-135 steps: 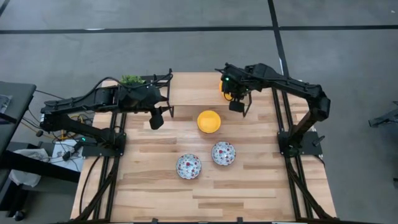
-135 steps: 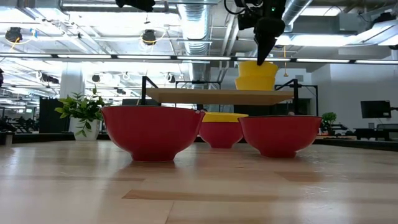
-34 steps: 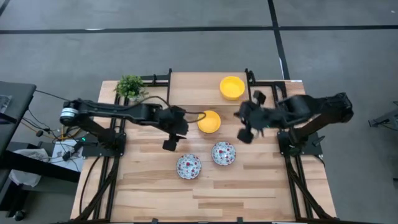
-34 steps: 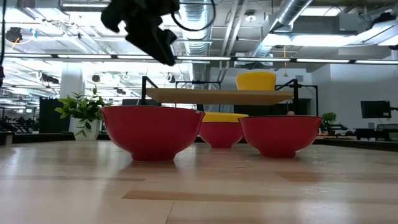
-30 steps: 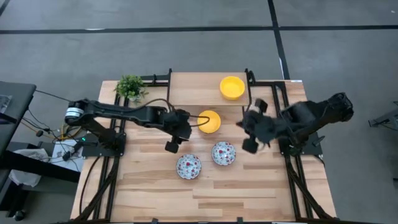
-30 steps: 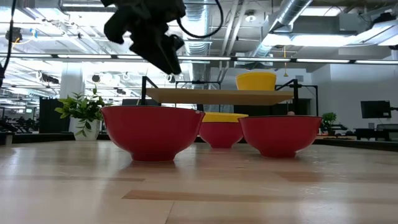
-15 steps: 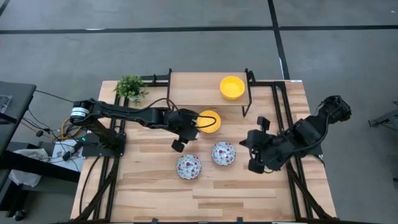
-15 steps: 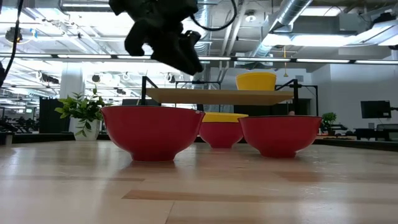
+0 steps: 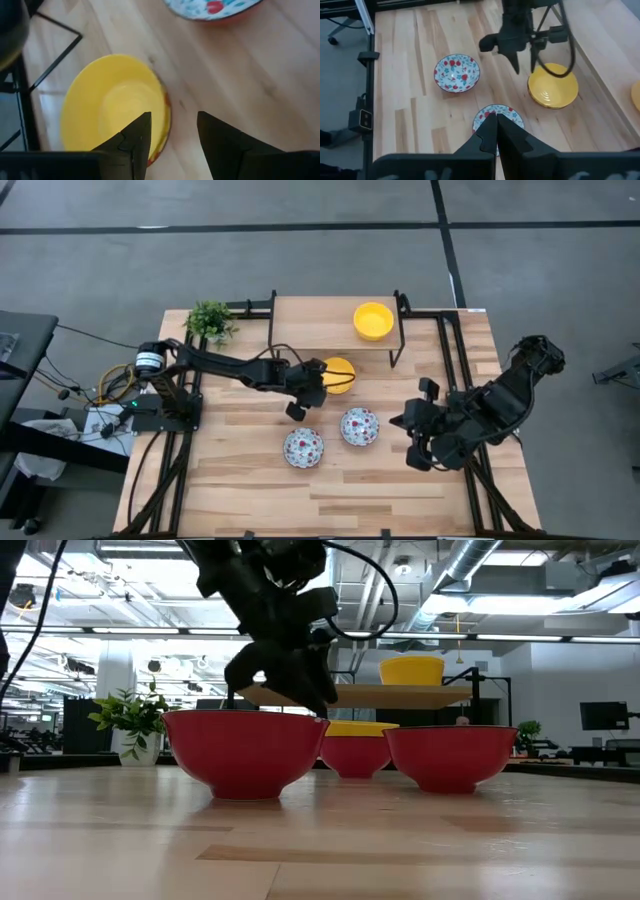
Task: Pick & Place Mini bowls
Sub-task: Stack the yellow bowl on the yellow bowl on the shelf
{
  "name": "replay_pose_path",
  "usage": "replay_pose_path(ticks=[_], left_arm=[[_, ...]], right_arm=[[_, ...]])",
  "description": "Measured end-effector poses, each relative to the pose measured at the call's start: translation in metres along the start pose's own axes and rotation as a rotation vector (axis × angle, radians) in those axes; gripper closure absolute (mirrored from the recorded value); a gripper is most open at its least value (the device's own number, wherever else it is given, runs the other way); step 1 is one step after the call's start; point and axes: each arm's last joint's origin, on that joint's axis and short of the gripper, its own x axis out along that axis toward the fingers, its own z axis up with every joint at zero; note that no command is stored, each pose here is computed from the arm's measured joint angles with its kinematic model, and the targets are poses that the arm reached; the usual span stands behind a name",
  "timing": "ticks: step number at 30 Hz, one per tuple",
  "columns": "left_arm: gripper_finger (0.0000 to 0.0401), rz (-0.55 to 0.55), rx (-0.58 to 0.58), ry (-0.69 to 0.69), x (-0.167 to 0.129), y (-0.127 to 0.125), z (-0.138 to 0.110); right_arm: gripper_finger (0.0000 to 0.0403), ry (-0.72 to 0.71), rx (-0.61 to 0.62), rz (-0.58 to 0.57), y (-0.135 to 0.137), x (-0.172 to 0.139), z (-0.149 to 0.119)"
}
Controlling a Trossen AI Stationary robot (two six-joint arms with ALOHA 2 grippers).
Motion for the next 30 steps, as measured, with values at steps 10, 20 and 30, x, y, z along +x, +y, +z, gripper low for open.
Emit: replay_pose_path(ticks=[10, 20, 30], left_arm=[[0.0242, 0.014, -0.044, -0.002, 0.002, 0.015, -0.013], [0.0242, 0.001, -0.026, -0.012, 0.002, 0.015, -0.013], [0.0242, -0.036, -0.022, 0.014, 0.014, 0.008, -0.016]], right_arm=[[0.0402, -0.012, 0.008, 0.001, 0.003, -0.002, -0.002], [0.0402, -0.012, 0.016, 0.001, 0.002, -0.002, -0.002], [0.0402, -0.018, 0.023, 0.006, 0.003, -0.002, -0.001]])
